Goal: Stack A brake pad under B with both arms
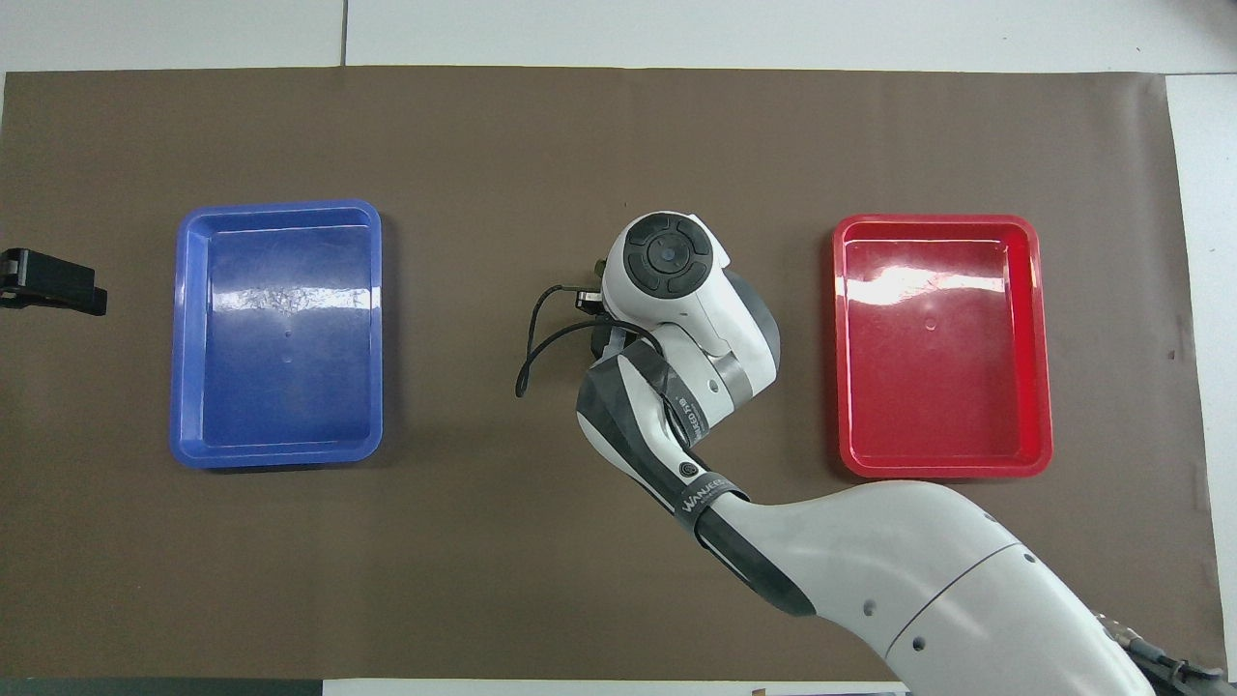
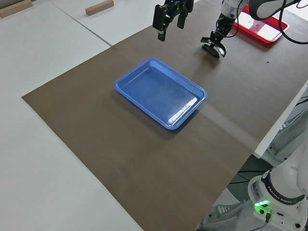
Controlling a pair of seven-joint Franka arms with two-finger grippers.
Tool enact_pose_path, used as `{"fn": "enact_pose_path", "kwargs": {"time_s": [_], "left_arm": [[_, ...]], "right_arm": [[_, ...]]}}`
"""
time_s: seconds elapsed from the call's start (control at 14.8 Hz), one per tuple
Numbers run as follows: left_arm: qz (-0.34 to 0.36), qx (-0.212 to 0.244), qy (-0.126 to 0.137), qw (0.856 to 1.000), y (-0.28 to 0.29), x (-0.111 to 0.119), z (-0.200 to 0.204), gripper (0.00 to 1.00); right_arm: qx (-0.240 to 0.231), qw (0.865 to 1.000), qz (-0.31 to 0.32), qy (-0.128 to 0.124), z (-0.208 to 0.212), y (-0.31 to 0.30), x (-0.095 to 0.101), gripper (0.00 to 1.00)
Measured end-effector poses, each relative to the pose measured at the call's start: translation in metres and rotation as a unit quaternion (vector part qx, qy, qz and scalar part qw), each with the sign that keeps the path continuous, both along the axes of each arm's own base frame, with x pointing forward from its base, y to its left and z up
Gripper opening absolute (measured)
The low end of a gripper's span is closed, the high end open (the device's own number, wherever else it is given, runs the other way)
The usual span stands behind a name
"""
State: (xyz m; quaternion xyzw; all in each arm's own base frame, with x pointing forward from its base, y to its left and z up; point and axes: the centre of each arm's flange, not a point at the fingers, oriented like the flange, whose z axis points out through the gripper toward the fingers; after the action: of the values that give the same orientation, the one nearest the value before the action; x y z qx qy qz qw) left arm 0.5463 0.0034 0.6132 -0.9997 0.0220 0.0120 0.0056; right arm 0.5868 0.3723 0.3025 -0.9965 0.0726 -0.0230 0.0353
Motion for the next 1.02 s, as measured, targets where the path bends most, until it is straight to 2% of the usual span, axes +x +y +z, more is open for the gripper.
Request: {"fn": "enact_pose_path", "kwargs": {"time_s": [0.75, 0.81, 1.02], "left_arm": [[0.0, 0.0, 0.0, 1.0, 0.0, 0.0, 0.0, 1.0], [0.0, 0.0, 0.0, 1.0, 0.0, 0.0, 0.0, 1.0], [0.0, 0.0, 0.0, 1.0, 0.0, 0.0, 0.0, 1.0]], "right_arm": [[0.007, 1.0, 0.0, -0.011, -0.005, 0.0003, -0.0002, 0.41], [0.008, 1.0, 0.0, -0.011, -0.005, 0.0004, 0.0, 0.47], [0.01, 1.0, 0.0, -0.014, -0.0017, 0.0017, 0.0006, 0.76]]}}
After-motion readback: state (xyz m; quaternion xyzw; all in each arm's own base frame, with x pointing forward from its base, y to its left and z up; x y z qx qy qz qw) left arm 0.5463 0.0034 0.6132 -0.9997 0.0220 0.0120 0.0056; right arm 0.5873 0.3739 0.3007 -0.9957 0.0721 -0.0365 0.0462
